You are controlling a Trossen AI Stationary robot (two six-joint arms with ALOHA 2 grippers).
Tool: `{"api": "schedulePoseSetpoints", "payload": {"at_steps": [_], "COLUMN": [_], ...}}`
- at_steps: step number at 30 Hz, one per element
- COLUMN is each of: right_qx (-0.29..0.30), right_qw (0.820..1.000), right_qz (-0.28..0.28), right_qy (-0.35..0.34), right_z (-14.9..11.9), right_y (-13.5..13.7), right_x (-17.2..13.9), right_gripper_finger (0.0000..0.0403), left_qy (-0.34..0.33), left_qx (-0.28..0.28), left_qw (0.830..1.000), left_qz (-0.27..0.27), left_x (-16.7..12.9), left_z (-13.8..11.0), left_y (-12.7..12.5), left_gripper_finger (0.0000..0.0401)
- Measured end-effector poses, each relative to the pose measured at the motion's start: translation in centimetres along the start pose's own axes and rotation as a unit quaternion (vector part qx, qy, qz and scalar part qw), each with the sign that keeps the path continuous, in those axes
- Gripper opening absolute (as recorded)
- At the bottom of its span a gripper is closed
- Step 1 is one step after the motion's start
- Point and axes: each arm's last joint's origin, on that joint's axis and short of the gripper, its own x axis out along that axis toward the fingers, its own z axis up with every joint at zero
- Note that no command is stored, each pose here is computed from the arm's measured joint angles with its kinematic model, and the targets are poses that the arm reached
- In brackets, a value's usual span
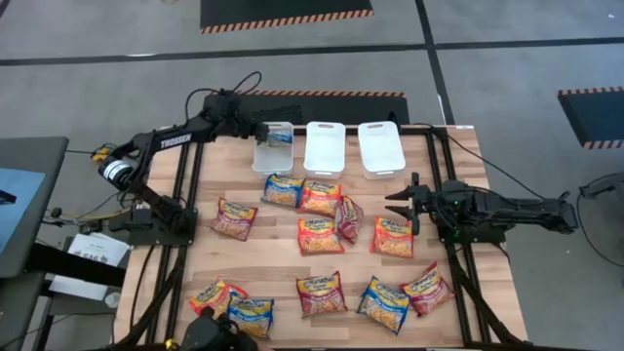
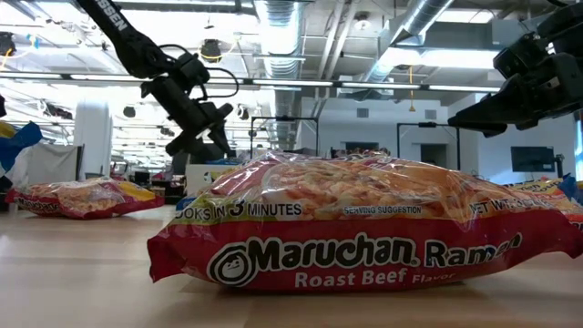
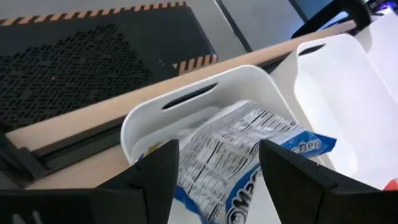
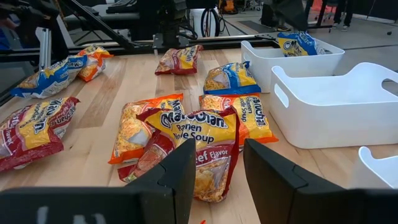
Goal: Sort Maruchan noodles
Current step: Put the blue noodle pack into the left white bin
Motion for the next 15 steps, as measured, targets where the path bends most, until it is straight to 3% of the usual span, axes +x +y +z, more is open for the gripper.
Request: {"api": "schedulePoseSetpoints", "payload": {"at_steps": [4, 6, 10, 15], "right_qx": [0.0, 0.0, 0.0, 0.0], "right_qw": [1.0, 1.0, 1.0, 1.0], "right_qz": [0.0, 0.0, 0.0, 0.0], "right_qy": [0.0, 0.0, 0.0, 0.0], "right_z": [0.0, 0.0, 0.0, 0.0], "right_y": [0.0, 0.0, 0.0, 0.0], "right_x": [0.0, 0.0, 0.0, 0.0], "right_gripper_finger": [0.0159, 0.0159, 0.0159, 0.0159], "left_qy": [-0.012, -0.019, -0.027, -0.026], "left_qx": [0.001, 0.027, 0.116, 0.245], "left_qw": [1.0, 0.999, 0.993, 0.969], "left_qz": [-0.016, -0.035, -0.023, 0.026], "left_x": [-0.5, -1.2, -2.6, -2.8], "left_z": [0.4, 0.6, 0.5, 0.0], "left_y": [-0.4, -0.9, -2.3, -3.4], "left_gripper_finger": [0.0208, 0.0208, 0.0208, 0.0208]}}
